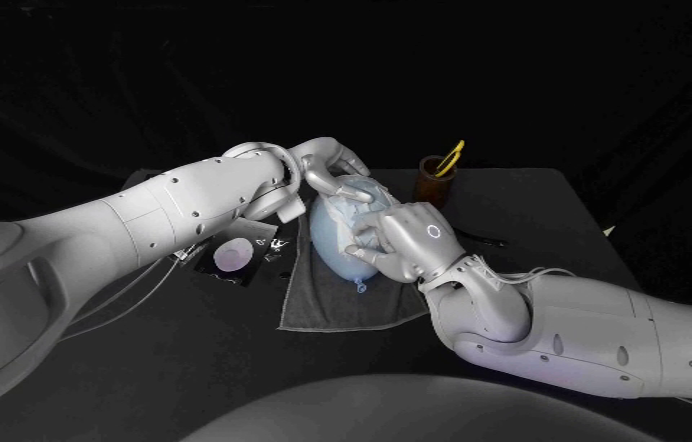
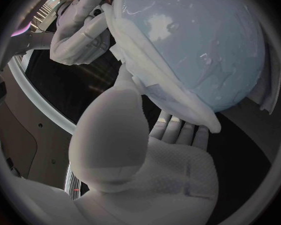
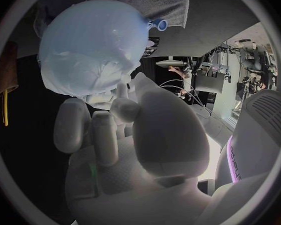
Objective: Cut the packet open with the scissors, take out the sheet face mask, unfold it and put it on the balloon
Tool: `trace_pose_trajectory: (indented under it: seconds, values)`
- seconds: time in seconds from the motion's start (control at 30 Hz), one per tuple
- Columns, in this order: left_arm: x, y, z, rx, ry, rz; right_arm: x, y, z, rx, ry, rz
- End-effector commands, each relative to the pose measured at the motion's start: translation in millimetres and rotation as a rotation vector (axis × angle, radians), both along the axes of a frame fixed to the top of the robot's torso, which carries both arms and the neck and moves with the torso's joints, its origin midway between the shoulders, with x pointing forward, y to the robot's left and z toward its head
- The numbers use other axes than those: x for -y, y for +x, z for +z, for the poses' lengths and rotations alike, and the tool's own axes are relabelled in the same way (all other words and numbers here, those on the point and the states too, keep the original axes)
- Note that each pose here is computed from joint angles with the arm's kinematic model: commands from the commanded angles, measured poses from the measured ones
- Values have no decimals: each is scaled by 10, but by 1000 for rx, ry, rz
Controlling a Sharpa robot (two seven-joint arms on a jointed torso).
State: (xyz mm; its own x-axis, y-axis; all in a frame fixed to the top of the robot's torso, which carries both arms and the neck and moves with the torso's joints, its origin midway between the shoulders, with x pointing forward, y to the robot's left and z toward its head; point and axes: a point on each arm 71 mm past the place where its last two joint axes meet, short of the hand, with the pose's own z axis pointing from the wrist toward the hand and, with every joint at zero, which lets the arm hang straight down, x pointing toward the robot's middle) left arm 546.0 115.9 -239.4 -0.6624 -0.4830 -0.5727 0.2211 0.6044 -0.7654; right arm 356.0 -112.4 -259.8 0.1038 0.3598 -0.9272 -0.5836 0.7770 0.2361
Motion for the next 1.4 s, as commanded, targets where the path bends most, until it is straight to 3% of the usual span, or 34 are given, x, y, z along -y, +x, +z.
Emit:
trace_pose_trajectory:
  seconds: [0.03, 1.4]
  values:
    - [24, 0, -8, -18, -3, -6, -20, 10, -13, 5, -29, 1]
    - [30, 20, -21, -34, -8, 3, -38, 22, 10, 16, -7, 1]
